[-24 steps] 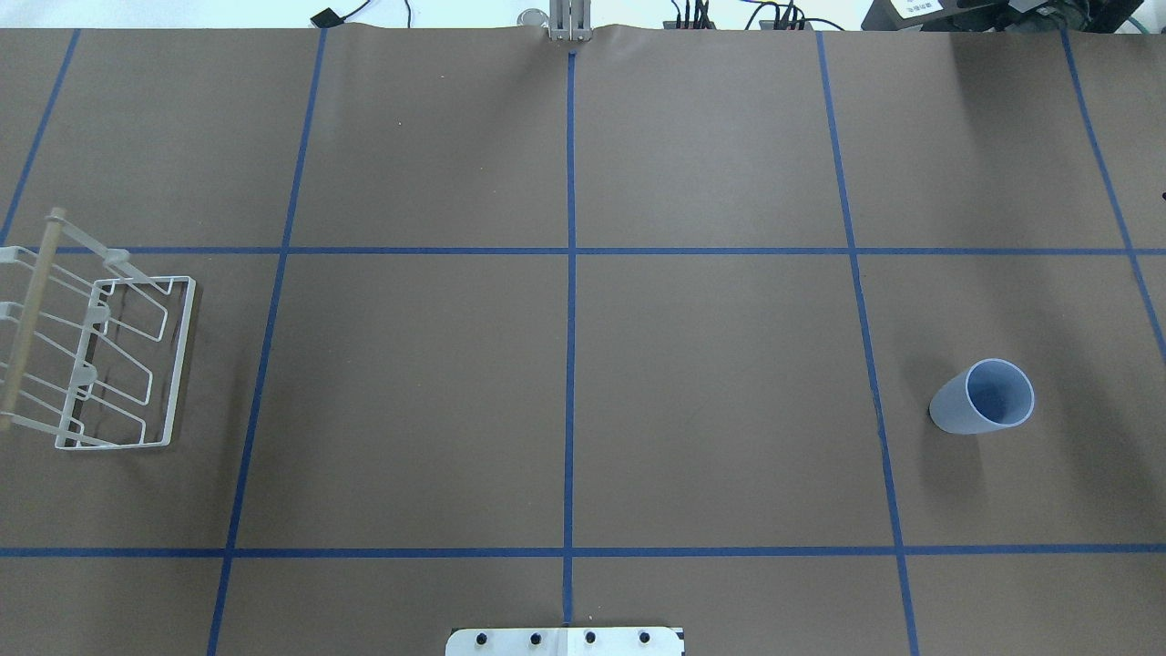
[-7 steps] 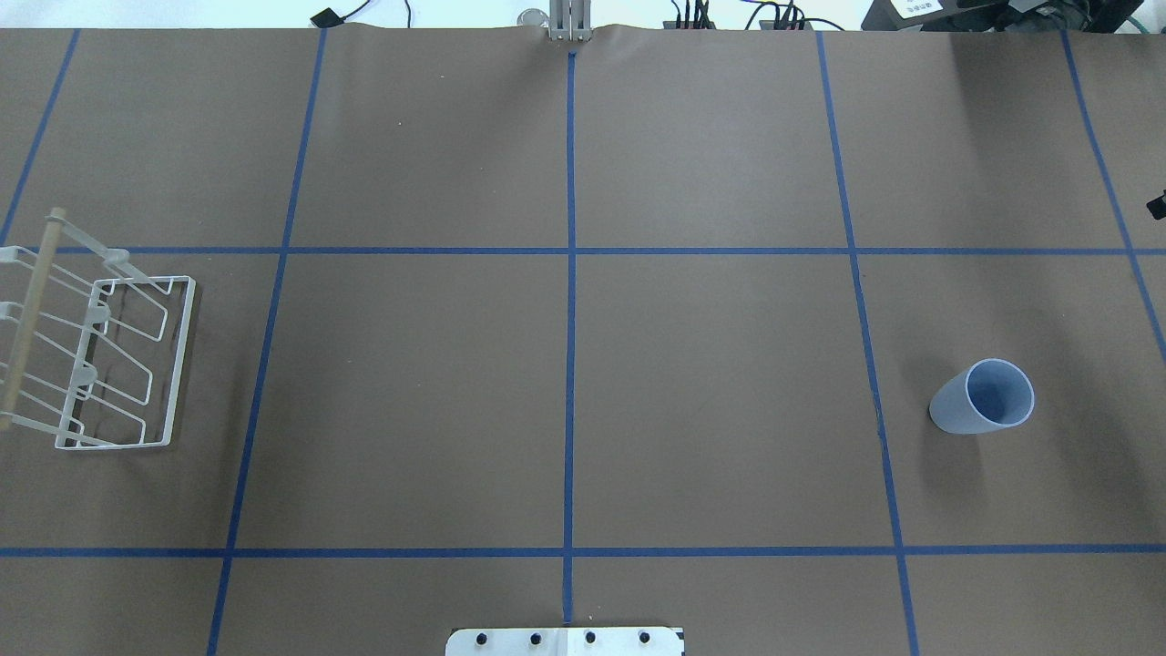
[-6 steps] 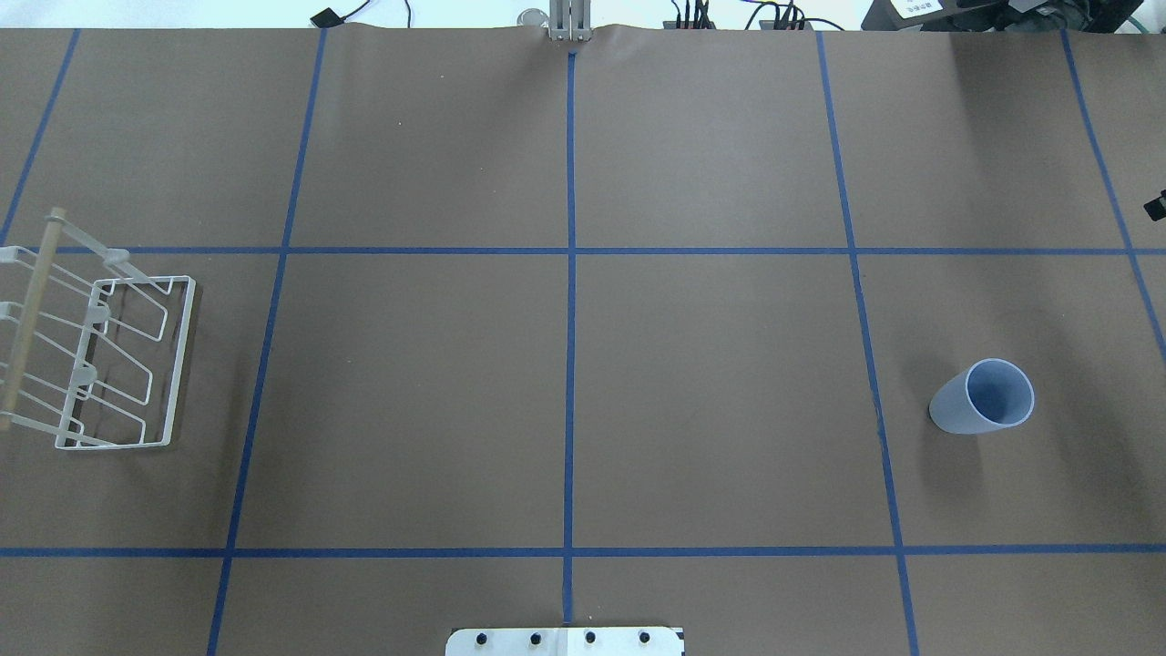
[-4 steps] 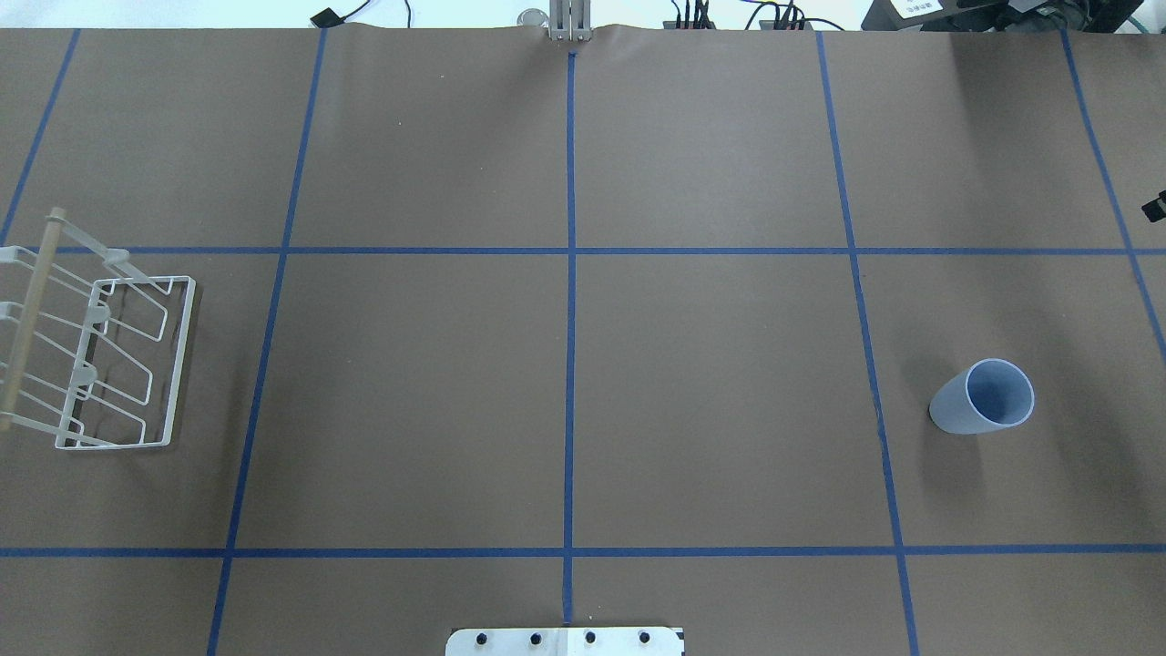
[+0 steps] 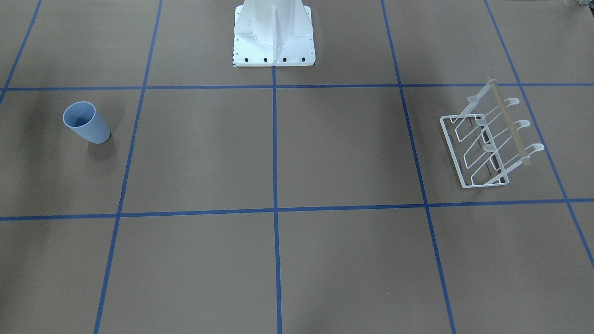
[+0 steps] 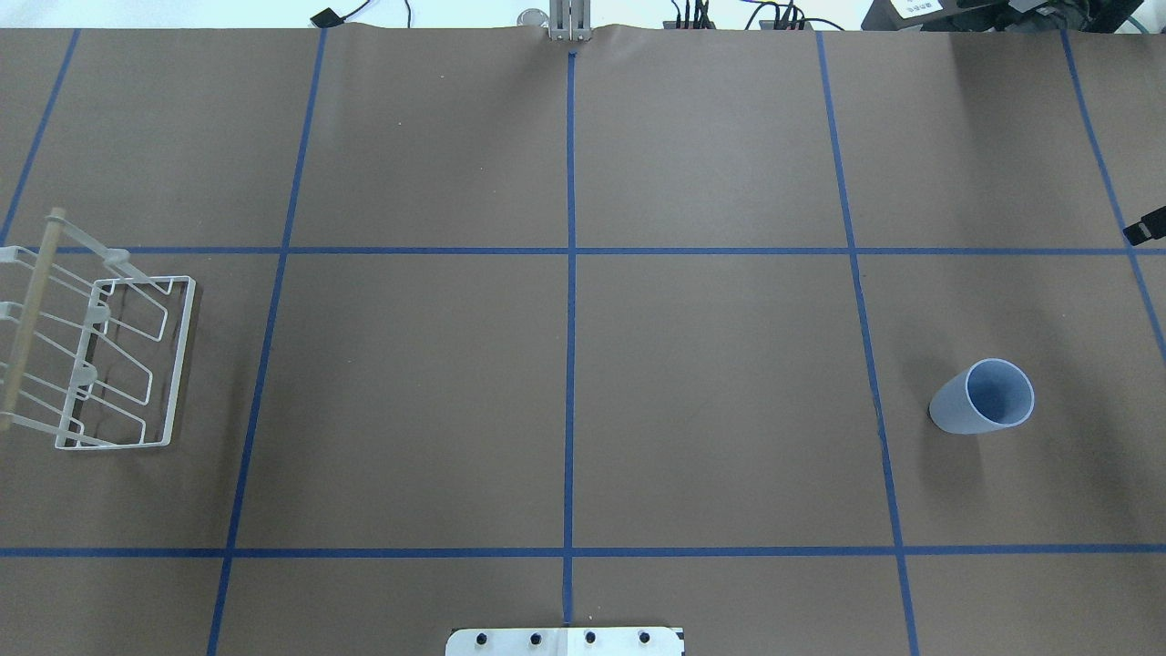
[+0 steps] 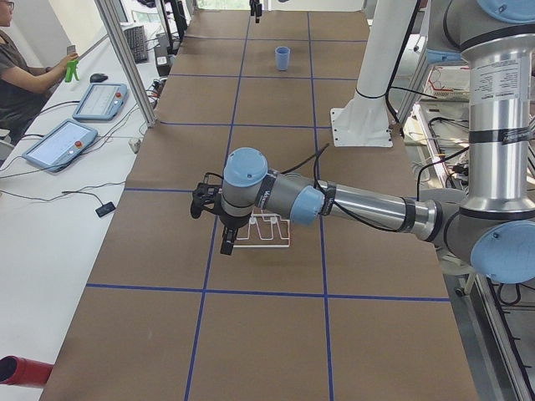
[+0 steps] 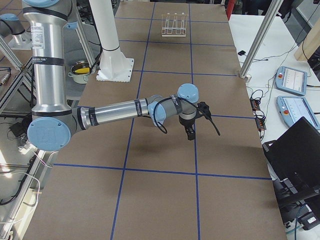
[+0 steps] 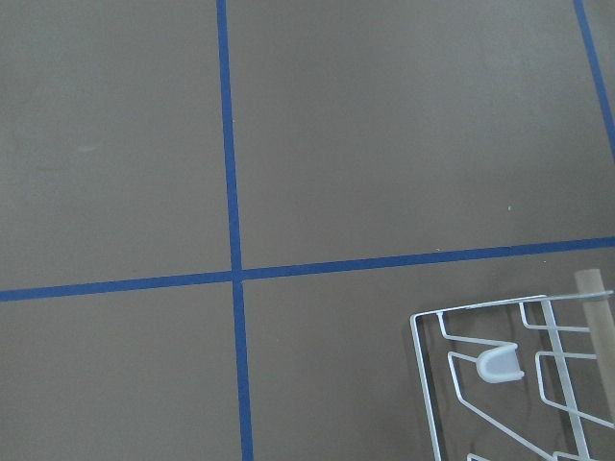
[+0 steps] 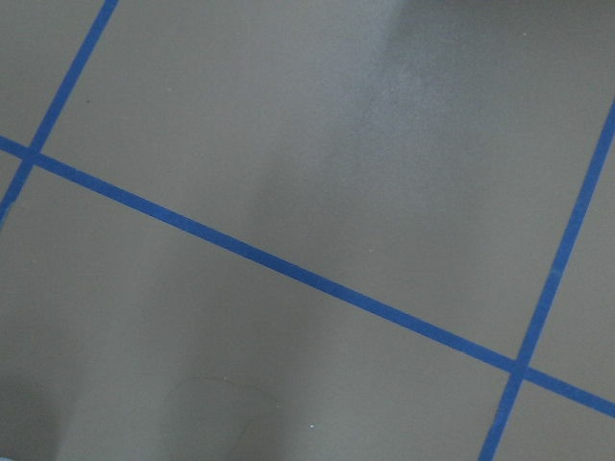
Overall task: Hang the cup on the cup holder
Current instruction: 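Lower the right gripper into the light blue cup and grip its rim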
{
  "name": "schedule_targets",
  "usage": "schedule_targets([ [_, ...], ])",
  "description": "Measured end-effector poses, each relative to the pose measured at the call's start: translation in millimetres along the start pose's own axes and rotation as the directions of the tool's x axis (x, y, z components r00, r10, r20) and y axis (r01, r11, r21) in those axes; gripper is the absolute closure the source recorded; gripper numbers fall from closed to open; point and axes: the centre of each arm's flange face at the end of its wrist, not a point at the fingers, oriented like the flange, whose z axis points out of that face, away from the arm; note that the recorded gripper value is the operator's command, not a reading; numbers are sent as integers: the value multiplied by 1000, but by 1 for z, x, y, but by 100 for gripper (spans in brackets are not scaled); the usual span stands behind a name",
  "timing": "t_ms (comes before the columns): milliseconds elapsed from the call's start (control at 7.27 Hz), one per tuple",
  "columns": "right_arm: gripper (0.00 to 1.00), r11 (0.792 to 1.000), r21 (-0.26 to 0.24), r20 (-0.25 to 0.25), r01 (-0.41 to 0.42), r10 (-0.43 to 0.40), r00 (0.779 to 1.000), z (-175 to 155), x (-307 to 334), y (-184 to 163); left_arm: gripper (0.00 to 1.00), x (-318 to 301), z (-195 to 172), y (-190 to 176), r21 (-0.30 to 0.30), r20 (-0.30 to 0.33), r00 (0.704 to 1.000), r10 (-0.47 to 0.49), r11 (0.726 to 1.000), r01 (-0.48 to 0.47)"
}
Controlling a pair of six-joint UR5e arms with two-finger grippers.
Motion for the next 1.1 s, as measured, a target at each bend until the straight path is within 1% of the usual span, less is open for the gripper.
schedule_targets([
  [138, 0, 999, -17, 18, -47, 48, 999, 0, -24, 24, 2, -1, 1, 0, -2, 1, 1000, -1, 1000, 1],
  [275, 0, 997, -43, 28, -61, 62, 998, 5, -37, 44, 2, -1, 1, 1, -3, 1, 1000, -1, 1000, 1],
  [413, 0, 997, -64, 38, -48, 50, 998, 13, -47, 60, 2, -2, 2, 4, -5, 2, 1000, -3, 1000, 3],
  [550, 0, 997, -70, 54, -29, 32, 998, 22, -55, 72, 2, -4, 3, 8, -8, 2, 1000, -7, 1000, 7],
  [825, 0, 996, -79, 88, -34, 41, 995, 40, -82, 84, 2, -6, 4, 12, -12, 2, 1000, -10, 1000, 10],
  [1101, 0, 995, -97, 92, -26, 34, 995, 56, -98, 89, 2, -6, 4, 12, -12, 2, 1000, -10, 1000, 10],
])
